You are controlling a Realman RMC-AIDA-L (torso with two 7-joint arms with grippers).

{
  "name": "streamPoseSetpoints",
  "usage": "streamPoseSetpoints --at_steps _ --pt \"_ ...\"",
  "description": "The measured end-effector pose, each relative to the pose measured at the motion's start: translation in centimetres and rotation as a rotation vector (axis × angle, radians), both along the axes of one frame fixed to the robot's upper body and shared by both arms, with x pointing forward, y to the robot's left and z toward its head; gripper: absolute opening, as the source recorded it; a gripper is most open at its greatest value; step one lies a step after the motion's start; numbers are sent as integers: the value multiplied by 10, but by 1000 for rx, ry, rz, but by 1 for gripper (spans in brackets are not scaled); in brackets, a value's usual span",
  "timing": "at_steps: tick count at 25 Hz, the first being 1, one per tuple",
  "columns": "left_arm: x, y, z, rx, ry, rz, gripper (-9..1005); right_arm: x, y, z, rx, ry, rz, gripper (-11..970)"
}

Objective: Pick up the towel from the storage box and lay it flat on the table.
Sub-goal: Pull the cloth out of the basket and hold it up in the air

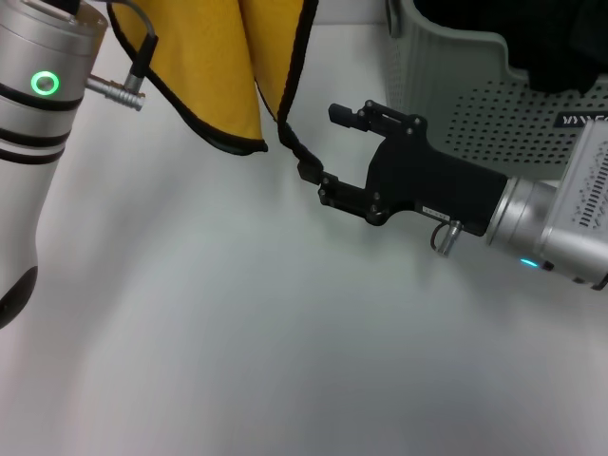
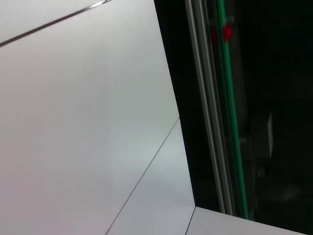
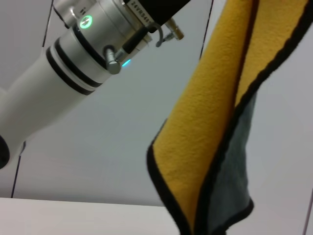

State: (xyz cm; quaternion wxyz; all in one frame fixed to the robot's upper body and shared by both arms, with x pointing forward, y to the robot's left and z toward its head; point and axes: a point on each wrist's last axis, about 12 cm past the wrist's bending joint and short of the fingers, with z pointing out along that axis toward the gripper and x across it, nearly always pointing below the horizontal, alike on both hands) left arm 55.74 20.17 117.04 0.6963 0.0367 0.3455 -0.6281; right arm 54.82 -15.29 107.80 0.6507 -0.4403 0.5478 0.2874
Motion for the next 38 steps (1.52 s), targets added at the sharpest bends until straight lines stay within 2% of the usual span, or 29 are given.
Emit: streamPoseSetpoints --at_steps 4,9,15,31,38 --pt "0 0 0 0 0 0 22 0 0 0 3 1 -4 675" --pt "0 -1 0 0 0 -2 22 1 0 0 -2 5 -8 583" --pt "-1 -3 -1 2 1 -10 23 2 0 -1 -10 12 -18 360" --pt "-2 -4 -1 5 3 -21 24 2 -1 -2 -15 12 -24 267" --pt "-2 -3 -2 7 7 -16 25 3 -2 -1 -9 3 -32 69"
